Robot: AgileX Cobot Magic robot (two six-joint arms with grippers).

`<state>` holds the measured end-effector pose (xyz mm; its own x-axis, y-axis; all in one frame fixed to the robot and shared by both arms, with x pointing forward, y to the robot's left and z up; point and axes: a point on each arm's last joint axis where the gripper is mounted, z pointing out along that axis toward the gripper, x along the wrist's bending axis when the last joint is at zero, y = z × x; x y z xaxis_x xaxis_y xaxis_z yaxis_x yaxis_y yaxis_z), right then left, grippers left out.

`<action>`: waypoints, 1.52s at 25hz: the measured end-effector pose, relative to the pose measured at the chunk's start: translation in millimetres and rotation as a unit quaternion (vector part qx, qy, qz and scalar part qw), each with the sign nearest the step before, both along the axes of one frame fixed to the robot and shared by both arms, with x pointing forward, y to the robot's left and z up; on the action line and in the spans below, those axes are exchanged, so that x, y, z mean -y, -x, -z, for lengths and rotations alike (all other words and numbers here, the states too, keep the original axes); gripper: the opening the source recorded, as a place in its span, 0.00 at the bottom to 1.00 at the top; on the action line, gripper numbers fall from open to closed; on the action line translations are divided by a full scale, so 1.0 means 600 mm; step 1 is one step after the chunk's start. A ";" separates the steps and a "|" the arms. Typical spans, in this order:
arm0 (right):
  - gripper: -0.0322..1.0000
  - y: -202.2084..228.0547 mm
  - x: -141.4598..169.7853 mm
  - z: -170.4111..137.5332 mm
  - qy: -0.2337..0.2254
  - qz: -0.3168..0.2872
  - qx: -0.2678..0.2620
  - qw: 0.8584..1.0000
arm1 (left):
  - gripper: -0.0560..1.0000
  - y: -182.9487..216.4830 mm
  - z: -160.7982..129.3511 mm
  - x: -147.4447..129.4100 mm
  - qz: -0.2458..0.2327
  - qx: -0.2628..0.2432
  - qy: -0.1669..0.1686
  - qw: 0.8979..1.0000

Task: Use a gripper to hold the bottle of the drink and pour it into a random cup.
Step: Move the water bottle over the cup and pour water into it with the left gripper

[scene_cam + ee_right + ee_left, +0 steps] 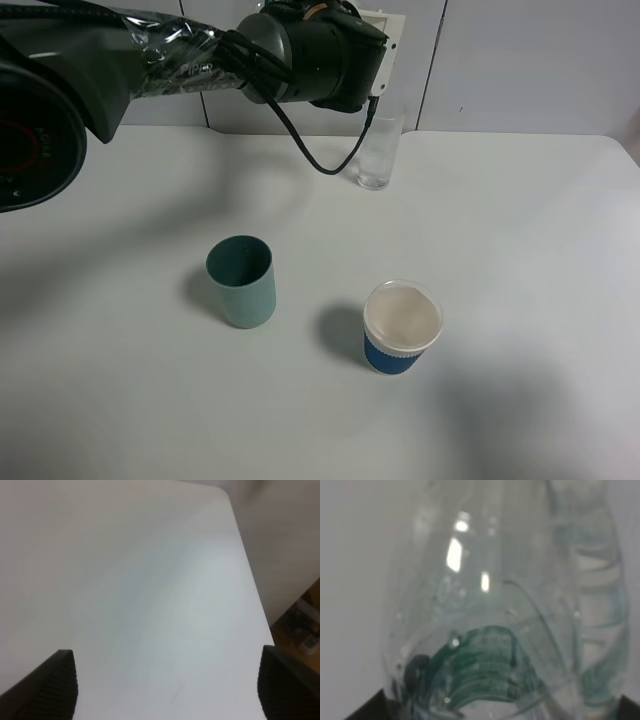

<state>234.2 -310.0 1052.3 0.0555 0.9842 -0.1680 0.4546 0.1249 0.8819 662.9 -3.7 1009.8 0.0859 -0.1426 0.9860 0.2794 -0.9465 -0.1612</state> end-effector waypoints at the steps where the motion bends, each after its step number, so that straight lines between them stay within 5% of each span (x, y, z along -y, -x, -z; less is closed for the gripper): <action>1: 0.75 0.000 0.000 0.000 0.000 0.000 0.000 1.000 | 0.52 0.000 0.000 0.000 0.000 0.001 -0.001 1.000; 38: 0.75 0.000 0.000 0.000 -0.001 0.001 0.000 1.000 | 0.52 -0.001 -0.010 0.003 0.011 0.032 -0.012 0.999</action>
<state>234.2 -310.0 1052.3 0.0573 0.9846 -0.1651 0.4545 0.1215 0.8824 663.6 -5.5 1016.1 0.0186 -0.1671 0.9858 0.2701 -0.9484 -0.1659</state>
